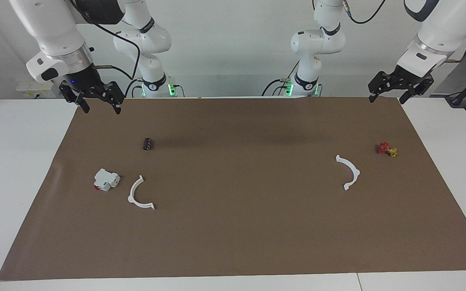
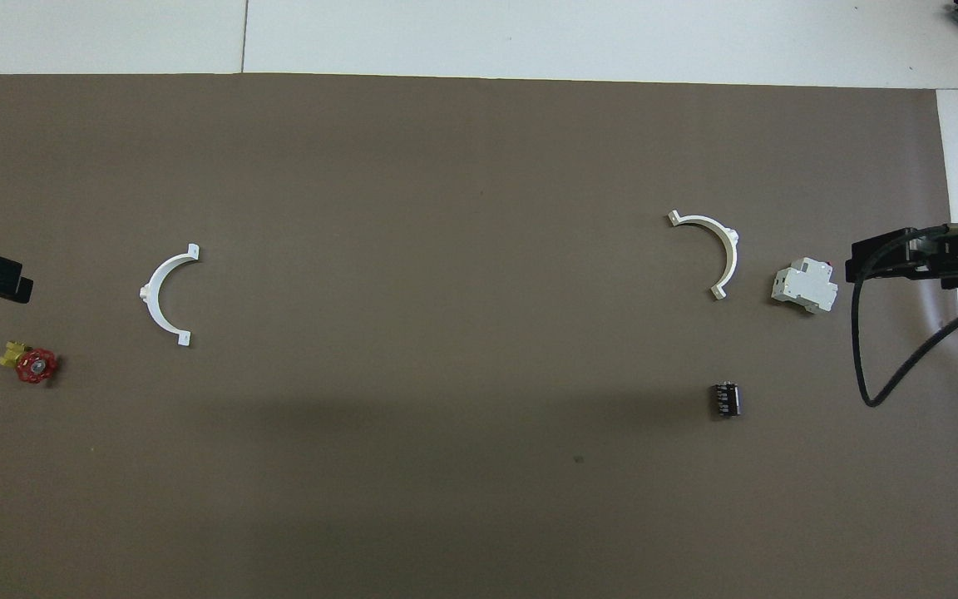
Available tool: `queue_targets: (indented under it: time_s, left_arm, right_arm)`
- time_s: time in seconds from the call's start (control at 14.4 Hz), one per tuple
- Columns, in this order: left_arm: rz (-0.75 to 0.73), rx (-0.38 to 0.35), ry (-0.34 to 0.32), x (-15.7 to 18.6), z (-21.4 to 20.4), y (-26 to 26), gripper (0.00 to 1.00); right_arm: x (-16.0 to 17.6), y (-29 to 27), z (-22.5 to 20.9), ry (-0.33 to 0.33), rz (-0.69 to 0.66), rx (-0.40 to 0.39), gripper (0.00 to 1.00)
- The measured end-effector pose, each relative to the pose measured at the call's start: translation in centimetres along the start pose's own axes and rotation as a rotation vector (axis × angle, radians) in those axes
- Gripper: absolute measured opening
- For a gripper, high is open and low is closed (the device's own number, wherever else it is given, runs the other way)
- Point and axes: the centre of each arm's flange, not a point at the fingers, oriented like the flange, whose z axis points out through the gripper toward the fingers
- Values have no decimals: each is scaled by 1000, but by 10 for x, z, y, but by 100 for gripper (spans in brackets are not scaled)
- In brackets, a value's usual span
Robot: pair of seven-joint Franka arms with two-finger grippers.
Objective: Assemble drain pipe with both arms
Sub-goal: 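Reach the right gripper to one clamp half while the left gripper reaches another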
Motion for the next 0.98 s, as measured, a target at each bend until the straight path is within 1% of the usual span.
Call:
queue_targets:
  time_s: [0.49,0.63,0.7,0.84,0.98]
  left_arm:
    - [8,0,-2,0,0,4,100]
    - [3,-1,-2,0,0,2,100]
    - [2,-1,-3,-1,0,1,100]
    - [1,-2,-8,-1,5,1,100]
    - [1,-1,2,0,11,1,98]
  right_arm:
    - [1,0,4,-1,3,4,100]
    - [5,-1,6,28,-8,19,100]
    - [8,-2,10,43,-35,20,100]
    - [22,-2,30,67,-120,22,100]
    - [47,-3,68,92,-201,31,100]
